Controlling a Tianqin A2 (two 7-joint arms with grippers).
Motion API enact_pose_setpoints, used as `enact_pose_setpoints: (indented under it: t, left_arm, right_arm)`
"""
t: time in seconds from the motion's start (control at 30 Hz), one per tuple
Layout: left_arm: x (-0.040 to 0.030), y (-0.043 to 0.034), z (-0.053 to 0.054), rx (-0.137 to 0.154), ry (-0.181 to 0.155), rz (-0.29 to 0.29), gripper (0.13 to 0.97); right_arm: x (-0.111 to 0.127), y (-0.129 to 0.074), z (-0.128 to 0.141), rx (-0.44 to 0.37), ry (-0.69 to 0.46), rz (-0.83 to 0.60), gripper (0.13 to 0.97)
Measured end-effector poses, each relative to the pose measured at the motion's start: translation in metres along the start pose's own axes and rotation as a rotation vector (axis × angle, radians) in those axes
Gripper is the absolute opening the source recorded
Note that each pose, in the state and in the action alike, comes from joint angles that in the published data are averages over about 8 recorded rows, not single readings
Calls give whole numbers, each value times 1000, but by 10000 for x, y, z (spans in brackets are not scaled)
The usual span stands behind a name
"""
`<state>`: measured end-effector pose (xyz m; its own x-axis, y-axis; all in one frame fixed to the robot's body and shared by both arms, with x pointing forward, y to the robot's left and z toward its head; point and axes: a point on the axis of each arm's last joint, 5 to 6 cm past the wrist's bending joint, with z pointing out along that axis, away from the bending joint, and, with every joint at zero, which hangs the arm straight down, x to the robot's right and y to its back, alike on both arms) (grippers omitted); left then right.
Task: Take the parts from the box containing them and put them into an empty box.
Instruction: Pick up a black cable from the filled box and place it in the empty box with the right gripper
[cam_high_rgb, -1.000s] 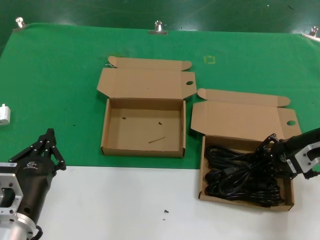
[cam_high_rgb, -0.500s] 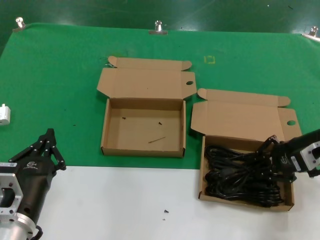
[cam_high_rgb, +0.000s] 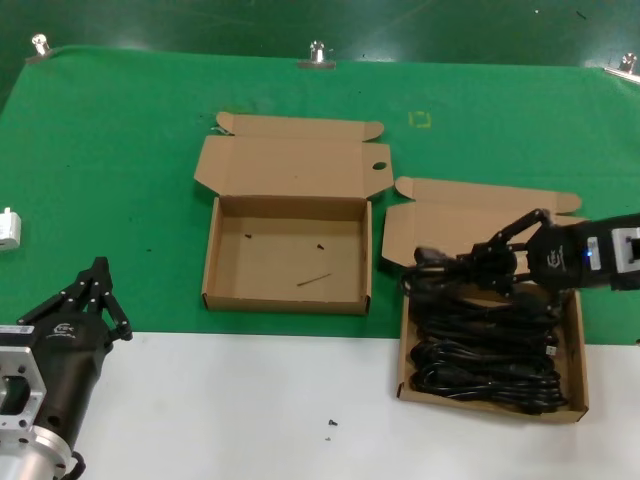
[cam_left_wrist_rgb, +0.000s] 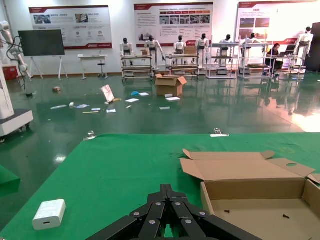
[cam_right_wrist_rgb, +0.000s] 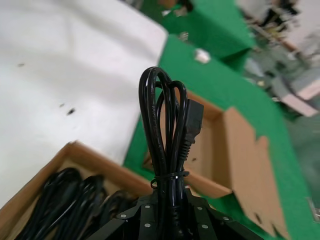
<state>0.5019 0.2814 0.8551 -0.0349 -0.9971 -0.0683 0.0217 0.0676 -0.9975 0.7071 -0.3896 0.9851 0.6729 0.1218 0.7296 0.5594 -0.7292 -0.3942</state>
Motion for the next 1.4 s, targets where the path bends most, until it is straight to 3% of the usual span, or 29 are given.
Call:
enact_pose_setpoints:
  t: [0.23, 0.6, 0.93, 1.4]
  left_arm:
    - [0, 0, 0, 0, 0, 0, 139]
    - [0, 0, 0, 0, 0, 0, 139]
    - [0, 0, 0, 0, 0, 0, 139]
    - [0, 0, 0, 0, 0, 0, 139]
  right_arm:
    - [-89, 100, -155, 11, 88, 55, 229]
    - [-276, 232, -197, -70, 97, 12, 229]
    - [-282, 170, 53, -84, 91, -52, 229]
    - [-173, -113, 530, 29, 88, -102, 225]
